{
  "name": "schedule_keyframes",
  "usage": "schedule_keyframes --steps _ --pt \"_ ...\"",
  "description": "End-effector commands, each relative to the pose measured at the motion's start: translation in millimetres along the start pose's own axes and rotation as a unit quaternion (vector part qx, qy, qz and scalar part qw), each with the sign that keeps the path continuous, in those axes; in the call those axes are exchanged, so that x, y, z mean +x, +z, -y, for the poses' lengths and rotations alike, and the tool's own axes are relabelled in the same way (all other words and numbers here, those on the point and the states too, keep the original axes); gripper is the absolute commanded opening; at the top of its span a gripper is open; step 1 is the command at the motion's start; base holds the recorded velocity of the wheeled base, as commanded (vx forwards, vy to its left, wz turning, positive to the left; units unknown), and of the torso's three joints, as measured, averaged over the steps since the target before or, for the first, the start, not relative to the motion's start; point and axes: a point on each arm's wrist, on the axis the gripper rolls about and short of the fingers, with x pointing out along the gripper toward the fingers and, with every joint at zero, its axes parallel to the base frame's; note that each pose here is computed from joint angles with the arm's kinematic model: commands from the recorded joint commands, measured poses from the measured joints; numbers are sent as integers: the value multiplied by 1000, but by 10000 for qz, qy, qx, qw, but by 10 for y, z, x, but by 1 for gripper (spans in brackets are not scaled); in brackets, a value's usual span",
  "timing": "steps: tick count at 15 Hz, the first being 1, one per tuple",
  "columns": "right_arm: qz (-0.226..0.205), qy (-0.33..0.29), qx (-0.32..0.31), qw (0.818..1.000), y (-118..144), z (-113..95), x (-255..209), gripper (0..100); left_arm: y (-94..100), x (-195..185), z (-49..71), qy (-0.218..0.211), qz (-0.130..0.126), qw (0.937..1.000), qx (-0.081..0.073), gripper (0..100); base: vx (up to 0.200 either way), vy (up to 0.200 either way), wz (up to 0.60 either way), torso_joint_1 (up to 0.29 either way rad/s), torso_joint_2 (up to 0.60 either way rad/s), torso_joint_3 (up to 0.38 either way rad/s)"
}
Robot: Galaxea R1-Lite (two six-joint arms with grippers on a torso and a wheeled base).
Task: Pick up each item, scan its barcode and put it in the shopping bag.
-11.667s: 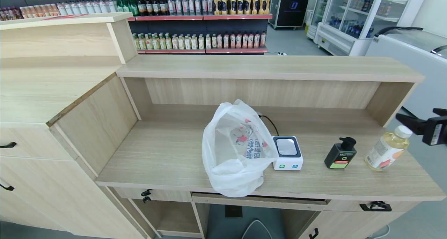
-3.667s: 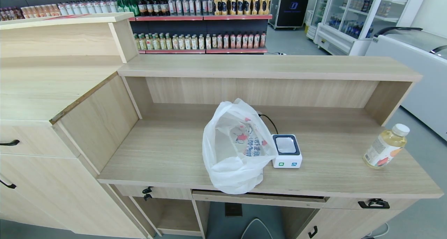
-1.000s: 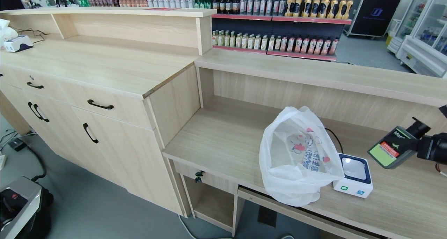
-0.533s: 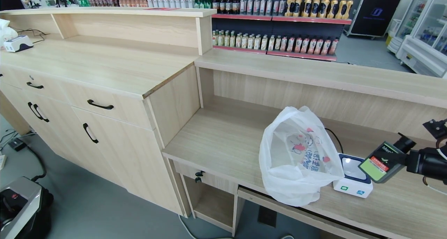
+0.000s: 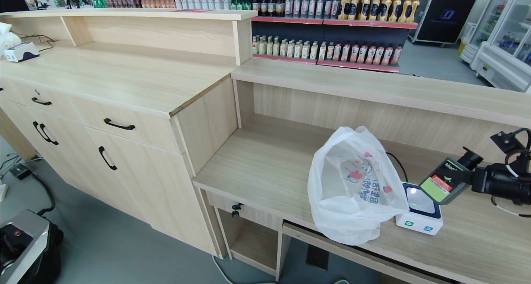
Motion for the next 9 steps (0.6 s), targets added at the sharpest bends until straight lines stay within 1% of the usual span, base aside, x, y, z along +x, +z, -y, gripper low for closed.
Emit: schedule_keyframes --steps 1,6,7,9 --pt "-34 65 -18 10000 17 41 103 0 0 0 0 3 2 10000 0 0 0 0 0 0 0 0" --pt "-77 107 -8 9999 2 51 159 0 0 0 0 3 2 10000 0 0 0 0 0 0 0 0" --pt "-61 176 56 9998 57 33 214 0 0 0 0 3 2 10000 0 0 0 0 0 0 0 0" --pt "-84 276 30 9996 68 -12 277 0 0 0 0 3 2 10000 0 0 0 0 0 0 0 0"
